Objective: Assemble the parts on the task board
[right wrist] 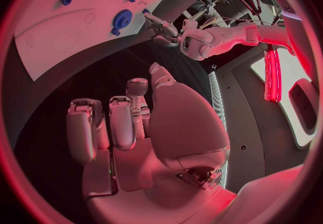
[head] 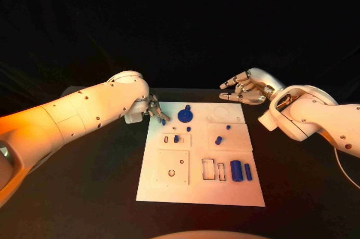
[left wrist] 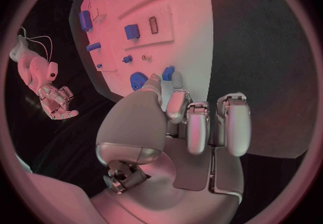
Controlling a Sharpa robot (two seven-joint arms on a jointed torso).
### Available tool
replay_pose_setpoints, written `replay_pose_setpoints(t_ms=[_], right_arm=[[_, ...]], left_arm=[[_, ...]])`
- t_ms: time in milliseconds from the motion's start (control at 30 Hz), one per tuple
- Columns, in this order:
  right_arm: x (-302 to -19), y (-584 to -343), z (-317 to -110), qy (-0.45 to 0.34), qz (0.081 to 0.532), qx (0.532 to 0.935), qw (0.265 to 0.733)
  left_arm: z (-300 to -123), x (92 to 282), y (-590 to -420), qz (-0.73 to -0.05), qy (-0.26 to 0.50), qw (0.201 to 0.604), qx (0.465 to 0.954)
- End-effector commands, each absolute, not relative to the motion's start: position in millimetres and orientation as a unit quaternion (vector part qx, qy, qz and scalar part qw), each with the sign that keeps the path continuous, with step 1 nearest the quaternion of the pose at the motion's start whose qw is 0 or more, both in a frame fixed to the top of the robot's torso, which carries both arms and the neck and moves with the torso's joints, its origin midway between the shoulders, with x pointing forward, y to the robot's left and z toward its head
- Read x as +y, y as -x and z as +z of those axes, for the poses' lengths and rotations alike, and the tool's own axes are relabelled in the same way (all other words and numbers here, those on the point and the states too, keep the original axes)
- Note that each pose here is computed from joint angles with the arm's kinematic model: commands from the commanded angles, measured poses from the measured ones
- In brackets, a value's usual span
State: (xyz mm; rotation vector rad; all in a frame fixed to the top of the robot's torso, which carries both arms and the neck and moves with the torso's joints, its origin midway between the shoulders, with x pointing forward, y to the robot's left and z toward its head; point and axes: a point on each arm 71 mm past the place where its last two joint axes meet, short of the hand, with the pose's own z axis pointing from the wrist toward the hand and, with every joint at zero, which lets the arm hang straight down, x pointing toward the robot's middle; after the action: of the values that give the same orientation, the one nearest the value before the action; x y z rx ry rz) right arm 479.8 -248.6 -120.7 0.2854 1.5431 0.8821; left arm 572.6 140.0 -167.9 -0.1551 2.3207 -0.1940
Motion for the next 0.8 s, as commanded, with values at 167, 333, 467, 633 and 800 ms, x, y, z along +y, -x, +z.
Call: replay_pose_setpoints(t_ms=[167, 333, 467, 633, 800], right_arm=[[-246.7, -479.0, -121.1, -0.118, 0.387, 0.674, 0.618], [-246.5, -478.9, -121.2, -0.118, 0.387, 0.675, 0.617], [-246.4, -478.9, -121.2, -0.118, 0.387, 0.675, 0.617], [-246.3, -478.9, -121.1, -0.118, 0.387, 0.674, 0.617], [-246.2, -478.8, -121.1, -0.117, 0.388, 0.674, 0.617]], left_arm=[[-169.2, 137.2, -571.8, -0.074, 0.055, 0.384, 0.919], [-169.5, 135.5, -572.1, -0.075, 0.056, 0.385, 0.918], [-169.8, 135.1, -572.3, -0.076, 0.056, 0.385, 0.918], [-170.3, 134.5, -572.2, -0.080, 0.054, 0.384, 0.918], [-170.9, 134.0, -571.8, -0.086, 0.054, 0.381, 0.919]])
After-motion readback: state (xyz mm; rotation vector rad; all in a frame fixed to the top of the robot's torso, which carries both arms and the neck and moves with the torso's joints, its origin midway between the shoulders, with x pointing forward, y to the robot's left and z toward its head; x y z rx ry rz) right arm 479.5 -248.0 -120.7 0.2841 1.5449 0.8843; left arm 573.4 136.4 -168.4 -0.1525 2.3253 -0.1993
